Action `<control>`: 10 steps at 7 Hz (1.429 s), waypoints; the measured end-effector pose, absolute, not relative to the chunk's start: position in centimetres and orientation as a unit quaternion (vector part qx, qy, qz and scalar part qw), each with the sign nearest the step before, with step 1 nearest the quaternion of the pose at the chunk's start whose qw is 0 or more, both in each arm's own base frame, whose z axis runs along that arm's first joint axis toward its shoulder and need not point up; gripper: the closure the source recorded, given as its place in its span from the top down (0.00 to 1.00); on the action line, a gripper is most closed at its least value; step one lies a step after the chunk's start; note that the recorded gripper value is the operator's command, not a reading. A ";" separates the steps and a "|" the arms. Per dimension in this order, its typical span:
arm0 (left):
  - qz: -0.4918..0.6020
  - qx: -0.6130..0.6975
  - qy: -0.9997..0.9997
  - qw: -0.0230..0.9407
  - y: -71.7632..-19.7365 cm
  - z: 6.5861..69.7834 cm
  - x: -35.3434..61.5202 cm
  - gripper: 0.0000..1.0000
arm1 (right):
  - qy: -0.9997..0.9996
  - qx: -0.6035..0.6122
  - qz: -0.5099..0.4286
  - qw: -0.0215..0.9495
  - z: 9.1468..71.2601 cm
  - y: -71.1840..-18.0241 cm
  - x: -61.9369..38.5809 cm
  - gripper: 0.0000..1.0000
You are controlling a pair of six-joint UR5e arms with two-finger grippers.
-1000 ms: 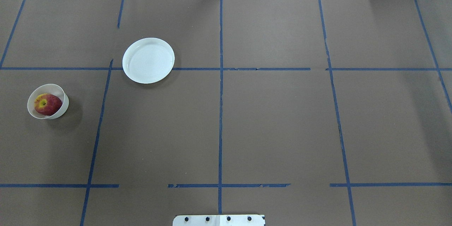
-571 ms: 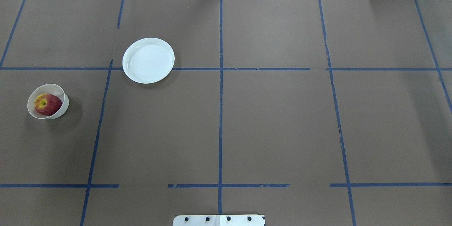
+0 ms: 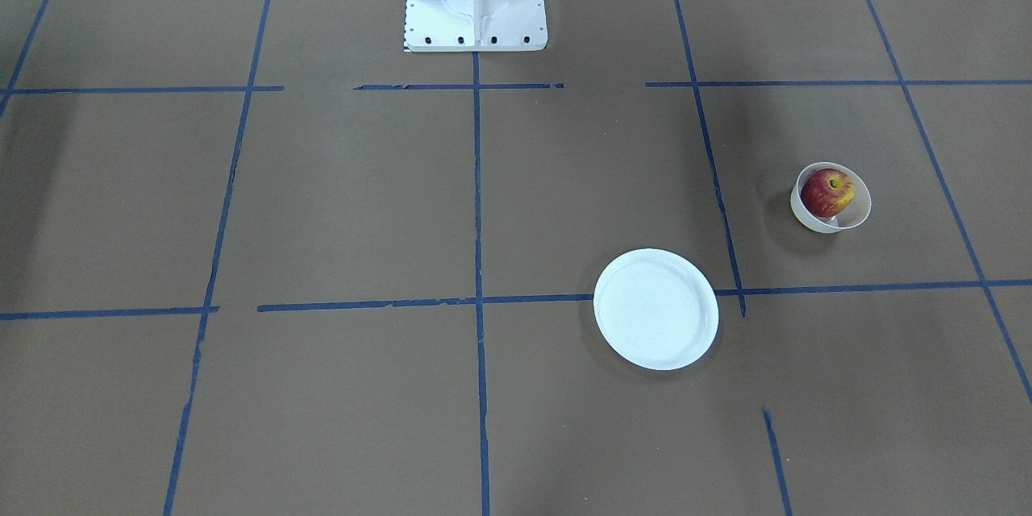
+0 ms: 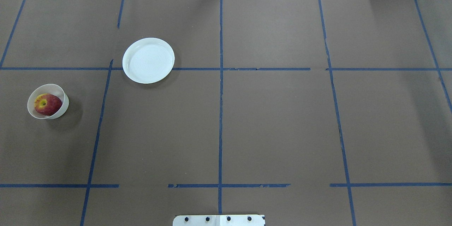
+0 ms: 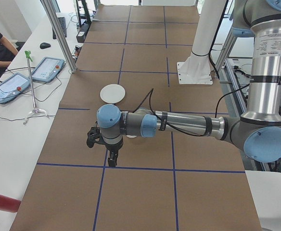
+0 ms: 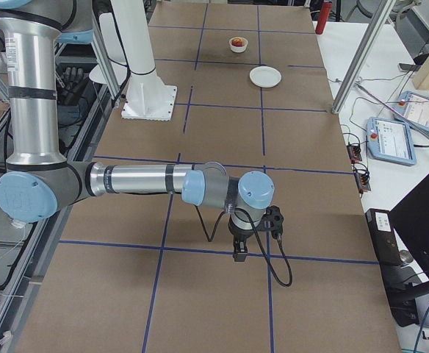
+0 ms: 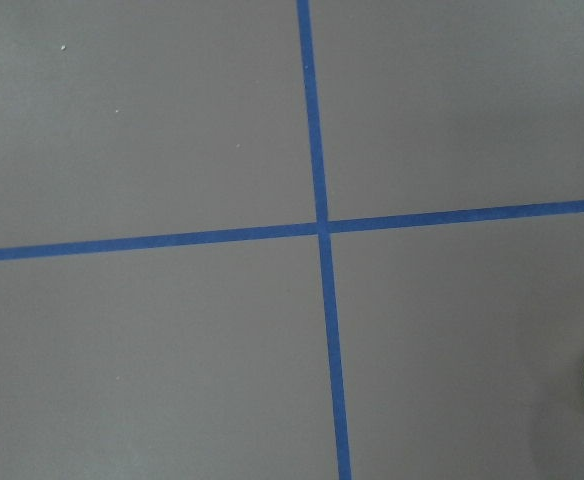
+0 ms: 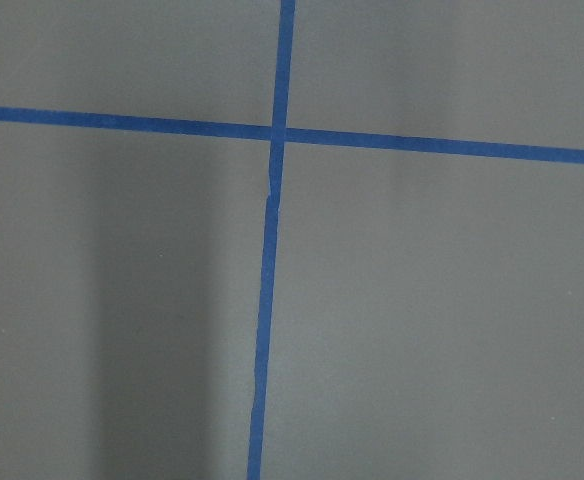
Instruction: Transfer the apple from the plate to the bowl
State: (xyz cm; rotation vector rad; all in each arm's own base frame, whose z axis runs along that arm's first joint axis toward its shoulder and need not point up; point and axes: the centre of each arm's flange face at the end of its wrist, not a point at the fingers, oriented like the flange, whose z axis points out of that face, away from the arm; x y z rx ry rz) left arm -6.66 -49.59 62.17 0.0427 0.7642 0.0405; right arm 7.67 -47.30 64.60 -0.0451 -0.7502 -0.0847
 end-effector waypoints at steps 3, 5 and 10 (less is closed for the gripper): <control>0.012 0.001 0.374 0.927 -49.3 63.7 -6.8 1.00 | -0.366 -0.022 -0.041 0.929 64.6 -47.3 7.7 1.00; 0.008 -0.008 0.375 0.927 -49.2 64.6 -6.8 1.00 | -0.366 -0.022 -0.041 0.929 64.6 -47.3 7.7 1.00; 0.007 -0.011 0.375 0.927 -49.1 65.0 -6.8 1.00 | -0.366 -0.022 -0.041 0.929 64.6 -47.3 7.7 1.00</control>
